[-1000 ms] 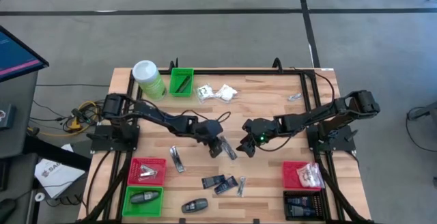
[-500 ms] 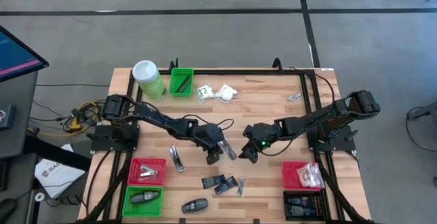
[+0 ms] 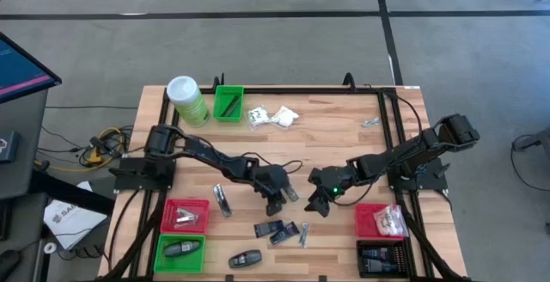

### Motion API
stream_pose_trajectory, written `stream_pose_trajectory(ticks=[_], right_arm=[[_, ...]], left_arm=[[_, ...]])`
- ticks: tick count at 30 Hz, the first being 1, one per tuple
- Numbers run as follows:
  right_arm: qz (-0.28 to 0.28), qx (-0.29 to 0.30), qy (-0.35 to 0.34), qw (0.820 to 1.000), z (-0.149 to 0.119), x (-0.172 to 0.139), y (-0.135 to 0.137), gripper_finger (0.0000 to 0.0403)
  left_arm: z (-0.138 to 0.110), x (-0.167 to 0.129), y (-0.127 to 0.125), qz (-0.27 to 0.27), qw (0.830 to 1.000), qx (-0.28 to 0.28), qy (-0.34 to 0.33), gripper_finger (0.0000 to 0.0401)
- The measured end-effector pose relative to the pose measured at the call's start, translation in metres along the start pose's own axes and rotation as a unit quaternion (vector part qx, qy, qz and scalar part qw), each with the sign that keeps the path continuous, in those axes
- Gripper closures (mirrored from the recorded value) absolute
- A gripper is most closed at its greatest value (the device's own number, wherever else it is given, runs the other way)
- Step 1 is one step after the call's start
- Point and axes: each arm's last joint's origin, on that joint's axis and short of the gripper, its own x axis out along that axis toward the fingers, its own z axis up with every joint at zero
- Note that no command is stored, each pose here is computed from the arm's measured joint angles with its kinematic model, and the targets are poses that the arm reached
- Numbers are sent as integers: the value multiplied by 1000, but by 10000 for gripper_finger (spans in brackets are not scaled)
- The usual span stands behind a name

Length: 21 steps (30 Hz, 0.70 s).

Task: Pick & Place Travel size toiletries
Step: Put the black comb into the top green bin

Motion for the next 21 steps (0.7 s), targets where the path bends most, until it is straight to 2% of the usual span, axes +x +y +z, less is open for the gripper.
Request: stream_pose_trajectory(ticks=[7,11,13,15,18,21], right_arm=[[0,14,3,1000,0,0,0,177],[10,14,17,1000,-1,0,0,177],[11,14,22,1000,-2,0,0,177],[11,12,23,1000,-2,0,0,177],[1,2,11,1000,0,-1,-2,177],[-37,2,-28,999,5,-2,-7,177]], left_arm=[[25,24,6,-13,1000,-13,-16,400],[36,25,21,12,998,-49,-40,400],[42,20,33,24,996,-69,-50,400],[46,13,37,32,996,-64,-53,400],[55,-3,32,42,996,-42,-70,400],[67,-22,24,48,994,-19,-96,400]])
